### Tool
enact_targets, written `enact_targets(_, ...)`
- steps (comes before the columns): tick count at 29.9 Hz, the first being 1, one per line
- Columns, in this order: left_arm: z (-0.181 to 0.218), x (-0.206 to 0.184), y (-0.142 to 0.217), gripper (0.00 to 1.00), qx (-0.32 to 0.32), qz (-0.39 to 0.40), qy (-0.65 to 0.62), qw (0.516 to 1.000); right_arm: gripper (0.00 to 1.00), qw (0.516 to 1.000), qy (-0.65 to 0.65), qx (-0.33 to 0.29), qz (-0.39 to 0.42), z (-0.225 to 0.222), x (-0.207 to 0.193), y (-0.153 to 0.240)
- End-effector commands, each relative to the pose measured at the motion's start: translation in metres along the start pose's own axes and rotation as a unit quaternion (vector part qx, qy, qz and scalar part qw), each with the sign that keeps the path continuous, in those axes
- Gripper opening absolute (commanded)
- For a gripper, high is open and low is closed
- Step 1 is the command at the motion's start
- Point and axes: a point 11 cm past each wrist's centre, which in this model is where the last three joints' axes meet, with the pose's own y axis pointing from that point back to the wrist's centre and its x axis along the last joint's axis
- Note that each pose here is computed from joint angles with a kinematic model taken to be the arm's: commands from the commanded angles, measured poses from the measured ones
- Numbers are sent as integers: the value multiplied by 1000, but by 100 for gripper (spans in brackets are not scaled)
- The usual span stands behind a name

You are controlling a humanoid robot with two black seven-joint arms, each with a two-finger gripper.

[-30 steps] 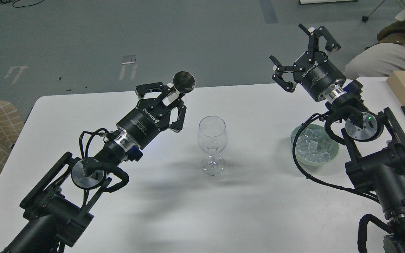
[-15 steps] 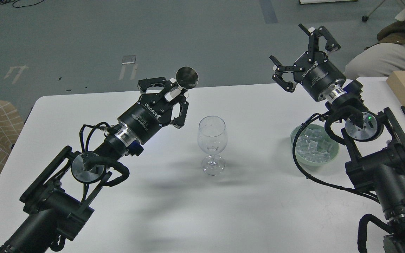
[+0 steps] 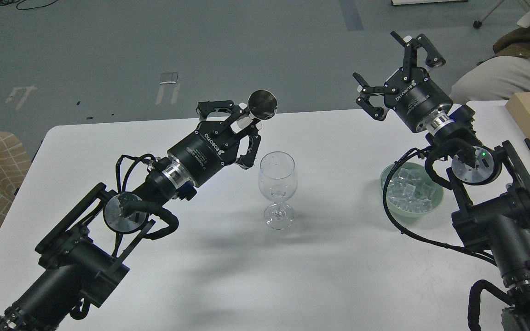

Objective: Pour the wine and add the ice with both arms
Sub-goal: 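Carry the jigger over the wine glass with the left gripper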

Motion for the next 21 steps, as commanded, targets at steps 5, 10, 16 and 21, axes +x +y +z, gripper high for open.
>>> enact_targets(5,3,1,-2,7,2,3,-15,1000,100,1000,0,0,0,0,0,0)
enact_targets(10,3,1,-2,7,3,4,-19,1000,100,1000,0,0,0,0,0,0)
enact_targets(16,3,2,-2,7,6,6,-35,999,100,1000,0,0,0,0,0,0)
enact_targets(21,4,1,-3,7,6,6,-39,999,100,1000,0,0,0,0,0,0)
